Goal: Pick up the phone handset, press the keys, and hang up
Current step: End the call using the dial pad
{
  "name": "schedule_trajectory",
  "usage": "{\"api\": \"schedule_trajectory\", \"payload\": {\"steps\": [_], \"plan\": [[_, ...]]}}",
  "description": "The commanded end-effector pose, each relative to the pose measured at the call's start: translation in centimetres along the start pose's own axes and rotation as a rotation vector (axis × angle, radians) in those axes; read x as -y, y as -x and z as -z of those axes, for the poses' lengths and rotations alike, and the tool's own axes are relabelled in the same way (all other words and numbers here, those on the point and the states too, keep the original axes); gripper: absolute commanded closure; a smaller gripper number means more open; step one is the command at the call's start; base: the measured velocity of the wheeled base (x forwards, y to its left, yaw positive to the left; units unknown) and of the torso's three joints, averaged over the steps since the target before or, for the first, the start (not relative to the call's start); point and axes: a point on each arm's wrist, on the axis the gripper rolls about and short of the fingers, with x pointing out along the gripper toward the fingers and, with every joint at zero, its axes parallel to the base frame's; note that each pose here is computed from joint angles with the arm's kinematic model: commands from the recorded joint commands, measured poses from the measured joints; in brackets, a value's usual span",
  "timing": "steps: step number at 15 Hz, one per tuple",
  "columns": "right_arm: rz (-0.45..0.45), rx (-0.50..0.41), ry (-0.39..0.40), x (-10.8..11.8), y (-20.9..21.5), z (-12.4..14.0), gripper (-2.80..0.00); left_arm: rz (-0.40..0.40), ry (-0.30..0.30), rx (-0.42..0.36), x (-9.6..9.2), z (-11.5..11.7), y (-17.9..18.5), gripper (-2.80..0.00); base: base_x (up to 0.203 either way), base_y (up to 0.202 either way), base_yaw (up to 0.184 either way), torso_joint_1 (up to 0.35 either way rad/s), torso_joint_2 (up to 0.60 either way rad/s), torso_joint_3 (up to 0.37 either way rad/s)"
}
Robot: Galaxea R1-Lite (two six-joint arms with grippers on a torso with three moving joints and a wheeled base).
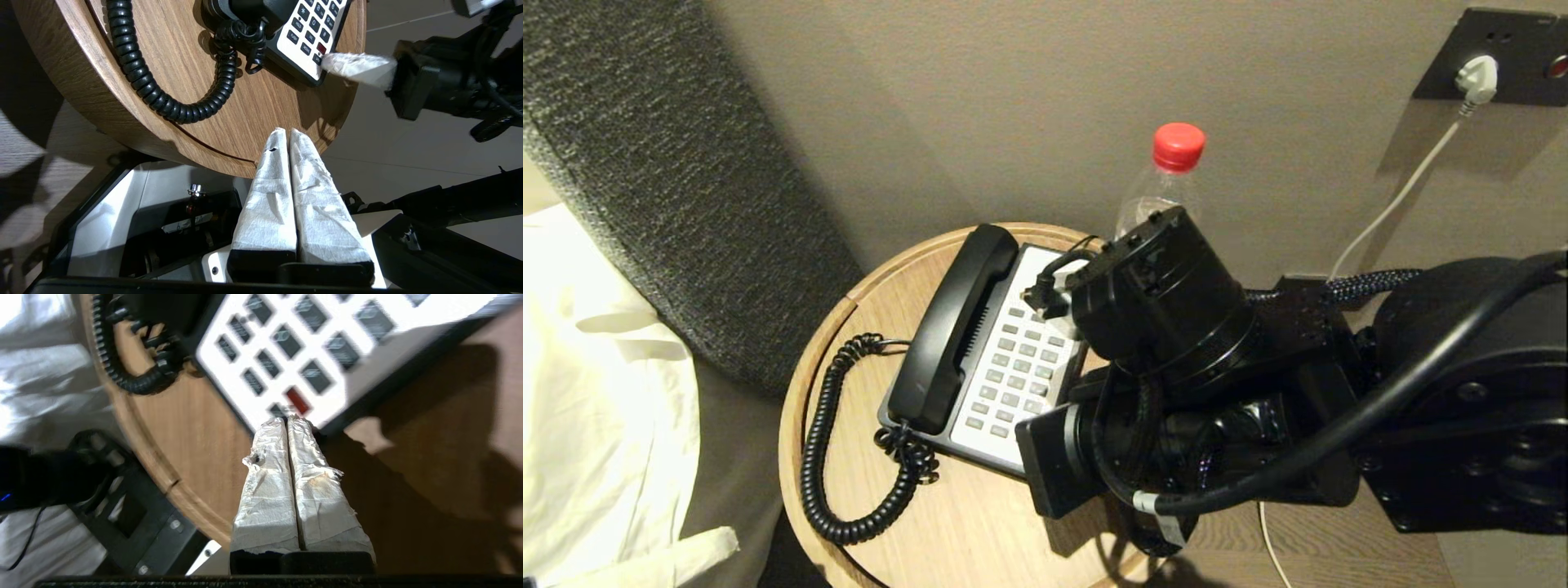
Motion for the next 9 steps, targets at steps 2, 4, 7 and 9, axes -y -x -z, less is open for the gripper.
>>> {"api": "schedule_trajectory", "payload": {"steps": [2,4,7,9], "plan": [[-0.012,0.025,-0.007,0.0,1.1,-0.3,0.00,-0.002,0.005,-0.002,-0.1,0.1,0.0,0.00,0.000,0.000,0.000,0.000,0.00,0.000],[-0.013,0.030,-0.009,0.1,1.5,-0.4,0.00,-0.002,0.005,-0.002,-0.1,0.1,0.0,0.00,0.000,0.000,0.000,0.000,0.00,0.000],[-0.018,0.040,-0.015,0.1,2.1,-0.4,0.00,0.000,0.005,0.000,0.0,-0.1,0.0,0.00,0.000,0.000,0.000,0.000,0.00,0.000],[-0.020,0.049,-0.036,0.2,2.4,-0.5,0.00,0.006,0.004,0.006,0.3,-0.3,0.0,0.00,0.000,0.000,0.000,0.000,0.00,0.000]]}}
